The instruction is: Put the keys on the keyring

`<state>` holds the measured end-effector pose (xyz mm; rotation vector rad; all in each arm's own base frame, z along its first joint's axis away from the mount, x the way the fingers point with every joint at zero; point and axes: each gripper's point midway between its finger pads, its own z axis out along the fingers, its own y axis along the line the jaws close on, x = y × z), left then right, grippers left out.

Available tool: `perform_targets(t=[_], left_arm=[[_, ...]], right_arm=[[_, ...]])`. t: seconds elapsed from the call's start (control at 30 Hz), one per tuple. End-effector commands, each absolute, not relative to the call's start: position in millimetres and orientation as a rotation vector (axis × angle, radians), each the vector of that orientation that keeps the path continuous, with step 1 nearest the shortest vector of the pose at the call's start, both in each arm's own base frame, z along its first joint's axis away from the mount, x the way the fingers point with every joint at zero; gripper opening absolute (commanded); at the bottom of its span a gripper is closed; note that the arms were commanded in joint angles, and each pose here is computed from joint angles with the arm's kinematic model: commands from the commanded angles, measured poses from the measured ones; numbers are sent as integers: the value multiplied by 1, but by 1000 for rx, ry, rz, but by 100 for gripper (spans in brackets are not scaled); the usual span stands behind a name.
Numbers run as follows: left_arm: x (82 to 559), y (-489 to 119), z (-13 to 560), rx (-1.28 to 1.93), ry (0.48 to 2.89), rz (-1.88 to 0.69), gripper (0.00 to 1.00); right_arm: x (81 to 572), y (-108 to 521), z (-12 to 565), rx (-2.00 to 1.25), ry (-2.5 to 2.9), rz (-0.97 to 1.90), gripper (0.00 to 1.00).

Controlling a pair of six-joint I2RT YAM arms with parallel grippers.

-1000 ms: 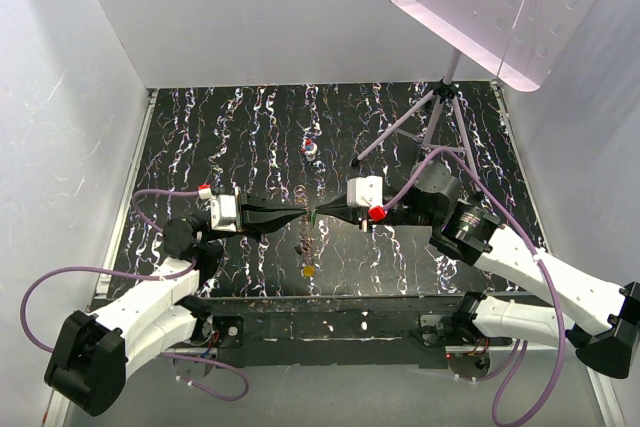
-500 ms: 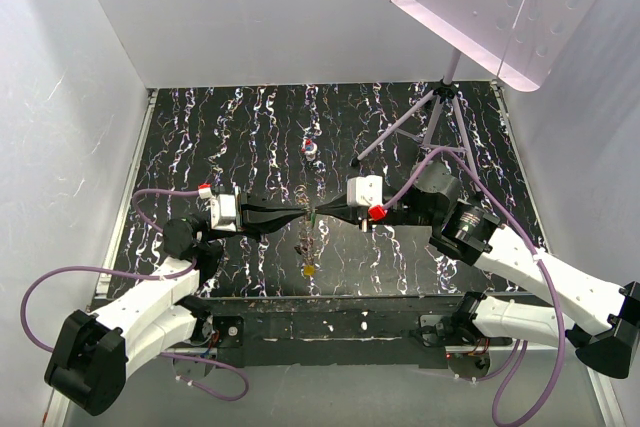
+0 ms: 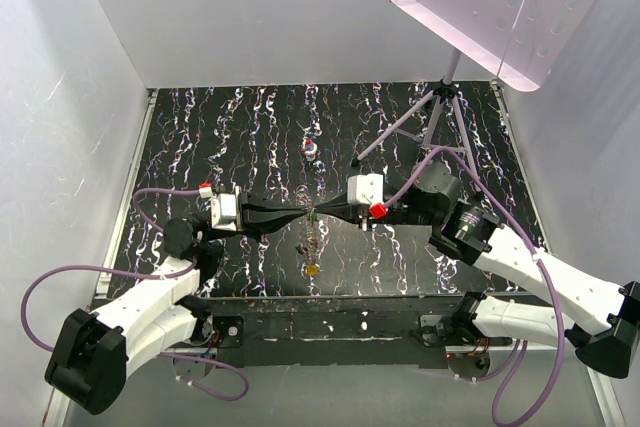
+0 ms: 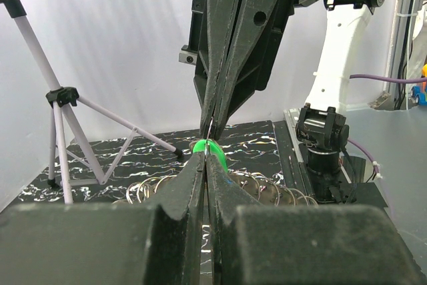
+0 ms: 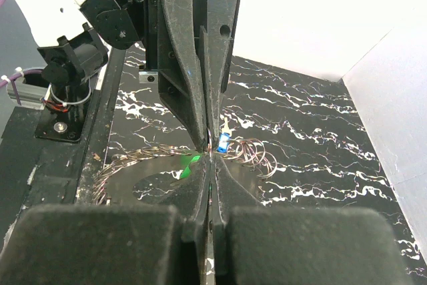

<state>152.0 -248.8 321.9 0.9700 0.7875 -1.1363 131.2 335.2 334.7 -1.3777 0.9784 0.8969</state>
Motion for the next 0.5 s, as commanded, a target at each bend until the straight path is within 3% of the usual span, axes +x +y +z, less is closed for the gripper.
perform_targets(t=[0.0,0.47], left_arm=[[151,-244,335,952,729,-1102,0],[153,-243,334,939,734,-1083,0]], right_arm=[[129,338,348,-1349,937,917,1],[126,337,346,-1357,948,932,1]])
